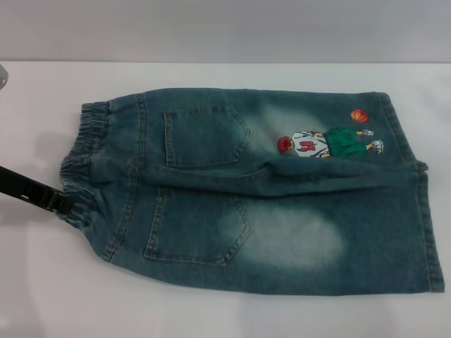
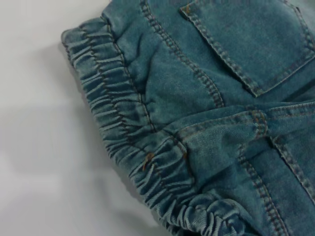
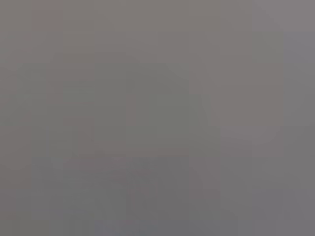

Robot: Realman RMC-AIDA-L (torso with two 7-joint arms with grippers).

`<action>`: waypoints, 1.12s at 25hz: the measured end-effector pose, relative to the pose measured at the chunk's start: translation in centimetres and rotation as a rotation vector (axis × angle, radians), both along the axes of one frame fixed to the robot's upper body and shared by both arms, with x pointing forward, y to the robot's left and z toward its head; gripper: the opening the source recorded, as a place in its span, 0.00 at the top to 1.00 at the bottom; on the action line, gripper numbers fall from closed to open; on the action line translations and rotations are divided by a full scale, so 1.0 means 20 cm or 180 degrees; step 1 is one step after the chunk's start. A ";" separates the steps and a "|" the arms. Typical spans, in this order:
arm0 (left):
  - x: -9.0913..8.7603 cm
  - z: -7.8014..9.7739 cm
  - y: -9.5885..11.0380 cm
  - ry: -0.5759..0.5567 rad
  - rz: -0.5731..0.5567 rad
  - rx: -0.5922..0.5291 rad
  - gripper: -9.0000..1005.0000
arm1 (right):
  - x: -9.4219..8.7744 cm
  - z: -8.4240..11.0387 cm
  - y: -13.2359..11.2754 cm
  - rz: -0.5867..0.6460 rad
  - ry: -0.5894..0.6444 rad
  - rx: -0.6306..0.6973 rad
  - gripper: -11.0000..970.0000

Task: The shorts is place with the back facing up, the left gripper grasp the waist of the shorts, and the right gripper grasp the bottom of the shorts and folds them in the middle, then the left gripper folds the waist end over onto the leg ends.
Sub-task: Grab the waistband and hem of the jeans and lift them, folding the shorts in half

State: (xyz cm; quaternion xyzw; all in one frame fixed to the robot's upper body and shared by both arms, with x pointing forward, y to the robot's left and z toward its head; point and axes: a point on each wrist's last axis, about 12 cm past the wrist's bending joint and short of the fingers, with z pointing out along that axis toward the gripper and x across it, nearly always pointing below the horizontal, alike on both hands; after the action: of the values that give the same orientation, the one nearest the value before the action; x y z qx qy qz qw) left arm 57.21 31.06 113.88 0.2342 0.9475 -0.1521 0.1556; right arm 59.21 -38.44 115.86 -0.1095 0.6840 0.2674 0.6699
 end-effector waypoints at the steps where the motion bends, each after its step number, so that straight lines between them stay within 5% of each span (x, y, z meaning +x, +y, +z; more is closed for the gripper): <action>1: 0.00 0.00 0.00 0.0000 0.0000 0.0000 0.93 | 0.01 0.05 0.03 0.0258 0.0100 -0.0087 0.32; 7: 0.01 0.00 0.00 -0.0045 -0.0008 0.0014 0.93 | 0.01 0.29 0.20 0.1440 0.0762 -0.0643 0.32; 14: 0.03 0.01 -0.02 -0.0098 -0.0034 0.0009 0.93 | -0.11 0.38 0.23 0.2269 0.1591 -0.0882 0.32; 28: 0.08 0.04 -0.09 -0.0145 -0.0136 0.0002 0.93 | -0.21 0.17 0.06 0.1784 0.2898 -0.1708 0.32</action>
State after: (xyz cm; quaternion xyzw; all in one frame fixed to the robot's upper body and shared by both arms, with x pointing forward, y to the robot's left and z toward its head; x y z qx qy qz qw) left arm 58.89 29.36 114.63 0.2579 0.9386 -0.1497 0.1738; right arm 55.08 -37.24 119.24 -0.3255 0.8909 0.2719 0.1624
